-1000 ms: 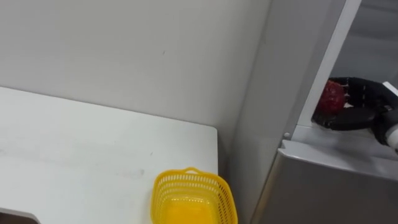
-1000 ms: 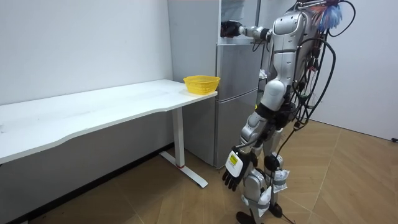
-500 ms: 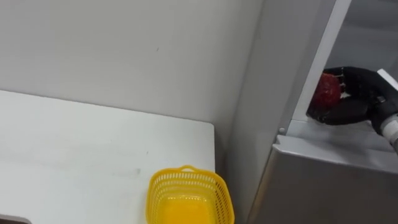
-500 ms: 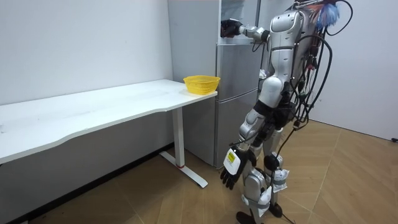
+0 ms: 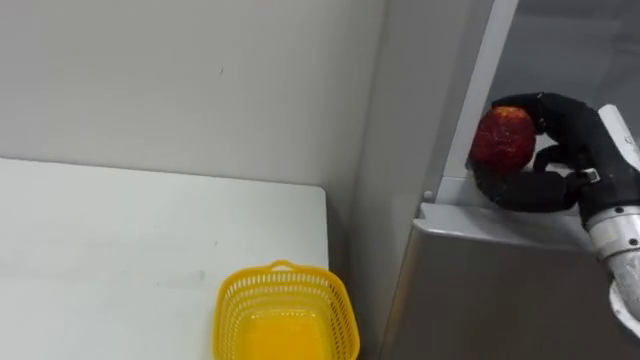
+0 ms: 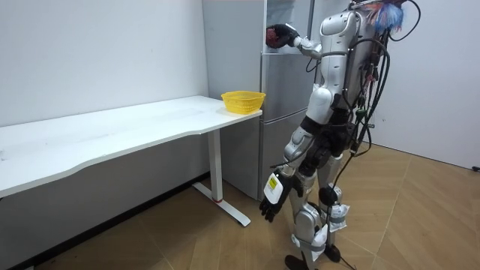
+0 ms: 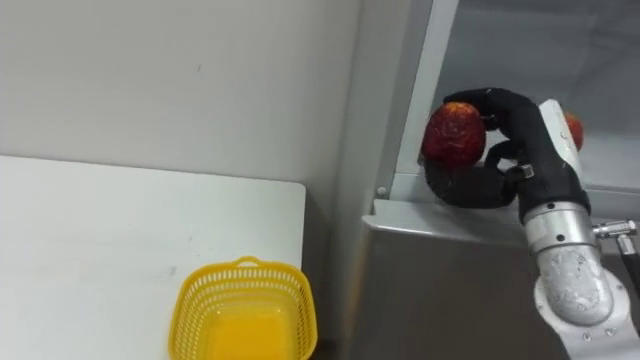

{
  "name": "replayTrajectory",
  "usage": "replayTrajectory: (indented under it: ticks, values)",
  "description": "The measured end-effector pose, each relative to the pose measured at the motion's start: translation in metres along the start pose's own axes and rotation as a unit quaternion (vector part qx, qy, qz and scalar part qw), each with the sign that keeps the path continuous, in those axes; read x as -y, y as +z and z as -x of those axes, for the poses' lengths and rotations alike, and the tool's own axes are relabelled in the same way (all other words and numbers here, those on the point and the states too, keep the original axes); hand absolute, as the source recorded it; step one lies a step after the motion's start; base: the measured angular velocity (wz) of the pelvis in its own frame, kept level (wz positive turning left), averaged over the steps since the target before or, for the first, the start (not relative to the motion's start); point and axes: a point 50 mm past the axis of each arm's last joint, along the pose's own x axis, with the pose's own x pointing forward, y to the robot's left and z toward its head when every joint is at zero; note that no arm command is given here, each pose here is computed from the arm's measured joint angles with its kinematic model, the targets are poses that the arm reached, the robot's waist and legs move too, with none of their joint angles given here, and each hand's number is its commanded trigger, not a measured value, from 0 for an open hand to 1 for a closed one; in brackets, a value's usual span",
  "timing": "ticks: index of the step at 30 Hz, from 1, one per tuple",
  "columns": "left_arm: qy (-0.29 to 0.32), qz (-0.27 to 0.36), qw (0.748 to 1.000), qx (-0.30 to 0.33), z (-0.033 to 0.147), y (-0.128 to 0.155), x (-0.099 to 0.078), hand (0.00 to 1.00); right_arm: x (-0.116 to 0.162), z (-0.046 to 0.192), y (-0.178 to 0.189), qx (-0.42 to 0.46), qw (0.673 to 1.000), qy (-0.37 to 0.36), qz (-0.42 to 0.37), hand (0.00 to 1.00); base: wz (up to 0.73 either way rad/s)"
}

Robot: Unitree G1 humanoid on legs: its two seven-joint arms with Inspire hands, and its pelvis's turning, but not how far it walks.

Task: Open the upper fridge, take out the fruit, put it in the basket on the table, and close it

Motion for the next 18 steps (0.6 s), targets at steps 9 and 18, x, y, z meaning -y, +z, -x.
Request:
replayTrajectory:
  ticks: [9,18]
  values:
    - [-0.013,0.014,1.0,-0.007,0.001,-0.008,0.017,0.0,-0.004,0.025,0.041,0.086,0.993,-0.052,-0.066,1.0,0.0]
    - [-0.013,0.01,1.0,0.003,0.001,-0.004,0.021,0.0,-0.004,0.036,0.073,0.184,0.98,-0.064,-0.038,1.0,0.0]
